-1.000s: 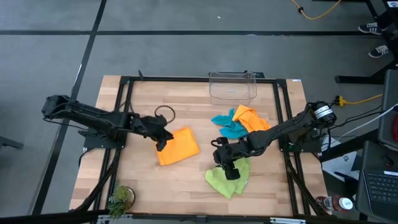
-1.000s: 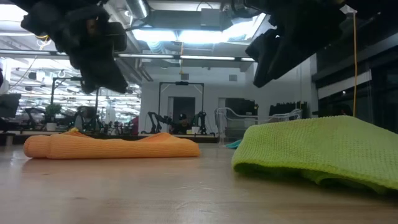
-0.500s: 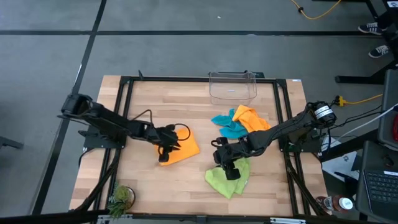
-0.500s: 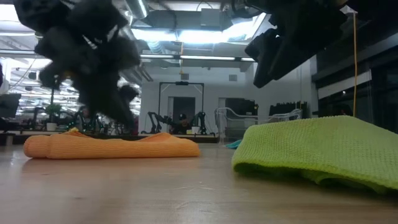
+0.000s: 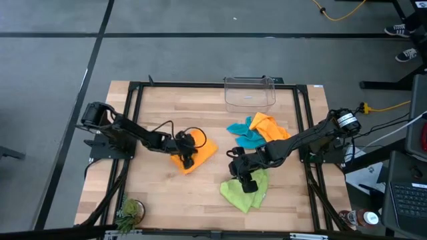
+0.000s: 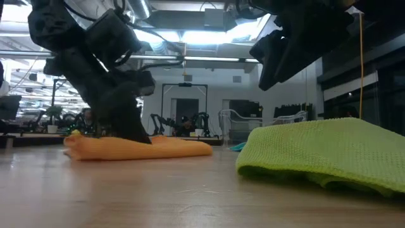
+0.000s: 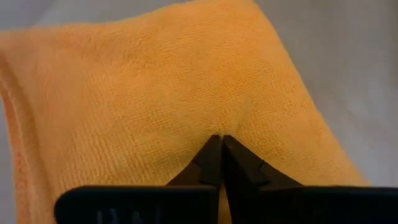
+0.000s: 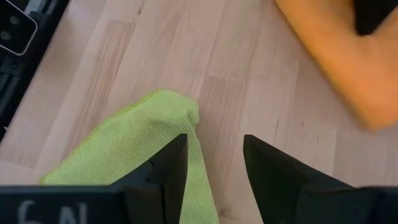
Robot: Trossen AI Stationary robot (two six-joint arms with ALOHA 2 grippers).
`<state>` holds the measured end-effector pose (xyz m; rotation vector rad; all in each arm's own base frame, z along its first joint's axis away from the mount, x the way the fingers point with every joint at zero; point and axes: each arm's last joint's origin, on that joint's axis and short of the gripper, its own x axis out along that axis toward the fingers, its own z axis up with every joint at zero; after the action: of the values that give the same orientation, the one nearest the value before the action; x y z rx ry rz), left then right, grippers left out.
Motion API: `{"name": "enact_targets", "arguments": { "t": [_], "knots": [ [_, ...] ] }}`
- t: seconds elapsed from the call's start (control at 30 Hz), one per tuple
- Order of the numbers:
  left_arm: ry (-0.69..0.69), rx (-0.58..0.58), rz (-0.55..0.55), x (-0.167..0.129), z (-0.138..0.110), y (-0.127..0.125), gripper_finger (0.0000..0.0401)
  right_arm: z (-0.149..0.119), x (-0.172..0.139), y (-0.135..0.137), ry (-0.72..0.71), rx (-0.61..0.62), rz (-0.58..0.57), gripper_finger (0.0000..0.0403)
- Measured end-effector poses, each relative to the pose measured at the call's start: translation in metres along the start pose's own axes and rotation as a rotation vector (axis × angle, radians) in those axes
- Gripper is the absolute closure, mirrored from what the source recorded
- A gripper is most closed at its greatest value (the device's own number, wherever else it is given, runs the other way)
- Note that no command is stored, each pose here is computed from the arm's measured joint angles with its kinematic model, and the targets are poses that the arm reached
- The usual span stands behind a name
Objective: Fold microfiber towels
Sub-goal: Fold the left yellow microfiber cloth
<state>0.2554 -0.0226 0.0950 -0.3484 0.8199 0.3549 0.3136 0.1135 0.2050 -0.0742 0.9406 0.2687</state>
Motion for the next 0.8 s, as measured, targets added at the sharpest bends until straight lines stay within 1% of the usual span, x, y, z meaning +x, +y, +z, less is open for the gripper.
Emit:
{"name": "enact_targets", "arguments": {
  "t": [0.07, 0.13, 0.27, 0.33, 0.4, 0.5, 0.57, 0.63, 0.7, 0.8],
  "knots": [
    [-0.041, -0.161, 0.083, -0.001, -0.003, -0.001, 0.0399, -0.001, 0.000, 0.000, 0.007, 0.000, -0.001, 0.0244],
    [-0.095, -0.286, 0.152, -0.003, -0.008, -0.003, 0.0399, -0.001, 0.000, 0.000, 0.007, 0.002, -0.001, 0.0244],
    [-0.178, -0.415, 0.253, -0.007, -0.018, -0.007, 0.0400, -0.001, 0.000, 0.000, 0.007, 0.003, -0.001, 0.0244],
    [-0.219, -0.454, 0.305, -0.010, -0.025, -0.009, 0.0401, -0.001, 0.000, 0.000, 0.007, 0.003, -0.001, 0.0244],
    [-0.281, -0.495, 0.335, -0.013, -0.028, -0.011, 0.0401, -0.001, 0.000, 0.000, 0.007, 0.002, -0.001, 0.0244],
    [-0.347, -0.504, 0.357, -0.015, -0.029, -0.017, 0.0401, -0.001, 0.000, 0.000, 0.008, 0.008, -0.001, 0.0244],
    [-0.388, -0.504, 0.347, -0.017, -0.021, -0.025, 0.0401, -0.001, 0.000, 0.000, 0.008, 0.025, -0.001, 0.0244],
    [-0.397, -0.485, 0.339, -0.018, -0.012, -0.033, 0.0401, -0.001, 0.000, 0.000, 0.008, 0.027, -0.001, 0.0244],
    [-0.386, -0.436, 0.334, -0.019, -0.002, -0.041, 0.0401, -0.001, 0.000, 0.000, 0.008, 0.027, -0.001, 0.0244],
    [-0.355, -0.324, 0.309, -0.023, 0.017, -0.057, 0.0401, -0.001, 0.000, 0.000, 0.008, 0.027, -0.001, 0.0244]
  ]
}}
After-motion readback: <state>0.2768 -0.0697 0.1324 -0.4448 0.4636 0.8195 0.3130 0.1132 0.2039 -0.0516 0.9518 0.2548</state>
